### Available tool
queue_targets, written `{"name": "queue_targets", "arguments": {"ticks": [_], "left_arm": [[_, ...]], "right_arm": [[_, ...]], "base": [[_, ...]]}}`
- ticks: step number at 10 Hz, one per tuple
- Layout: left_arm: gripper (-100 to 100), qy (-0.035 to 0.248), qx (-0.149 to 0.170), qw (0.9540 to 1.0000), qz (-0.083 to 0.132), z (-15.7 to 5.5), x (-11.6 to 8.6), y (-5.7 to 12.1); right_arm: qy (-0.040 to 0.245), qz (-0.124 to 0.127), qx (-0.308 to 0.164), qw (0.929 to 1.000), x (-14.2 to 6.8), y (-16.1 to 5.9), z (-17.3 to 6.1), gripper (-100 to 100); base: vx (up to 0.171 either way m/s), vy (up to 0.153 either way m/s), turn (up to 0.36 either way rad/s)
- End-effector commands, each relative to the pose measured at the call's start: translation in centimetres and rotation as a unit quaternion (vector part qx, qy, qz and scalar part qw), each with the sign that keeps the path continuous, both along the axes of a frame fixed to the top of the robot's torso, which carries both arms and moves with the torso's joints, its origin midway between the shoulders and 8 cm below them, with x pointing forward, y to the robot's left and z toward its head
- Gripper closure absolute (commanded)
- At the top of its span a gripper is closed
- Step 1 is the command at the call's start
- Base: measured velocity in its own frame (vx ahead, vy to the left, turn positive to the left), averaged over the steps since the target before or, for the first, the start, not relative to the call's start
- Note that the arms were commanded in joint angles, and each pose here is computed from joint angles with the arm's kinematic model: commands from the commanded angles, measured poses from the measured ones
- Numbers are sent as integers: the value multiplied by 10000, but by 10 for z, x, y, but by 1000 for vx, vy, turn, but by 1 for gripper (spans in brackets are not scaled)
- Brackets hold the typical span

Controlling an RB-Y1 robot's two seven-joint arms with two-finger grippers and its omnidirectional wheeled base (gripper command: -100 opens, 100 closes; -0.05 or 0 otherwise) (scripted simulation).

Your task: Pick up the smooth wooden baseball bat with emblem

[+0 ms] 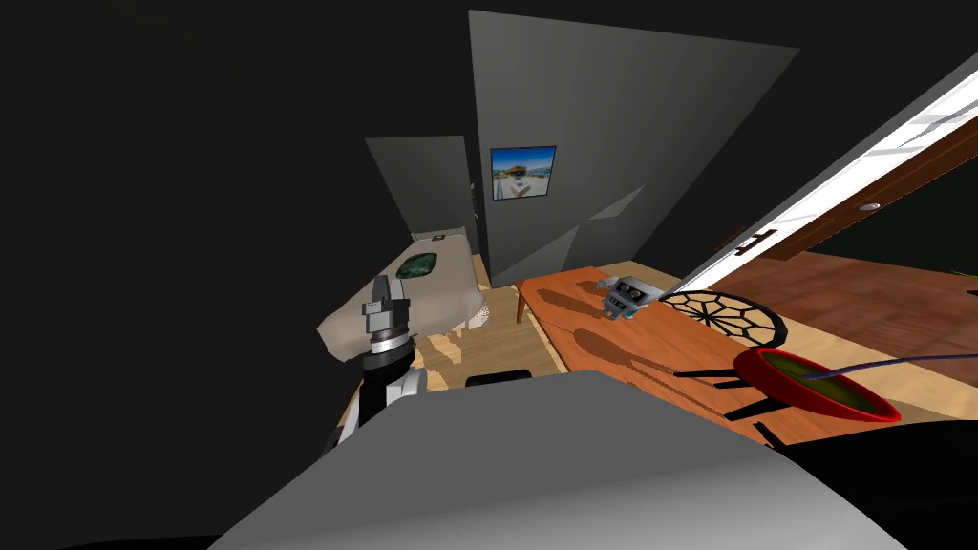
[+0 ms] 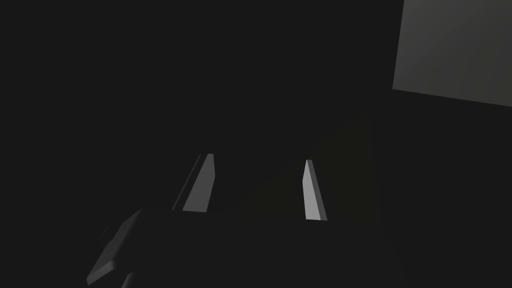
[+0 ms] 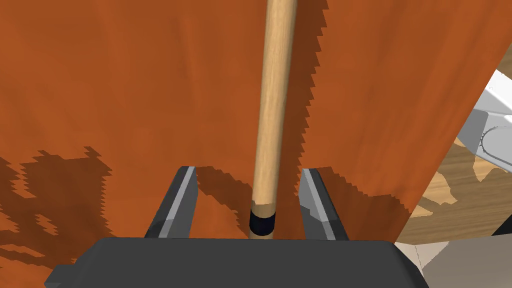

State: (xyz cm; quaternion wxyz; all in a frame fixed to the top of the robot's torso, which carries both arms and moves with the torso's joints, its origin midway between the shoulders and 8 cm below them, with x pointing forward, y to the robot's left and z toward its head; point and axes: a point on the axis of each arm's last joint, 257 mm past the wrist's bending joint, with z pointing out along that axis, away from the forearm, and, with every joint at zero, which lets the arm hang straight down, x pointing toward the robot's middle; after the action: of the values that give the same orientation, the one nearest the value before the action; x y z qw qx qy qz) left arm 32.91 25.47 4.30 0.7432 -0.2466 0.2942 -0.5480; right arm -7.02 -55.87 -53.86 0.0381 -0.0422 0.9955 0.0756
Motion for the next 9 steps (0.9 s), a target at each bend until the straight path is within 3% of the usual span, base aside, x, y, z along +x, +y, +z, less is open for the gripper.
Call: {"name": "queue_targets", "arguments": {"ticks": [1, 4, 5, 6, 9], "left_arm": [[0, 0, 0, 10000, 0, 0, 0, 0], [0, 0, 0, 10000, 0, 0, 0, 0], [0, 0, 0, 10000, 0, 0, 0, 0], [0, 0, 0, 10000, 0, 0, 0, 0], [0, 0, 0, 10000, 0, 0, 0, 0]], "right_arm": [[0, 0, 0, 10000, 0, 0, 0, 100], [-3, -2, 50, 10000, 0, 4, -1, 100], [-3, -1, 52, 10000, 0, 4, -1, 0], [-2, 33, -21, 10000, 0, -3, 4, 100], [12, 64, -62, 10000, -1, -8, 10, 100]], "base": [[-1, 9, -6], [0, 3, -1], [0, 0, 0], [13, -10, -41], [14, -9, -35]]}}
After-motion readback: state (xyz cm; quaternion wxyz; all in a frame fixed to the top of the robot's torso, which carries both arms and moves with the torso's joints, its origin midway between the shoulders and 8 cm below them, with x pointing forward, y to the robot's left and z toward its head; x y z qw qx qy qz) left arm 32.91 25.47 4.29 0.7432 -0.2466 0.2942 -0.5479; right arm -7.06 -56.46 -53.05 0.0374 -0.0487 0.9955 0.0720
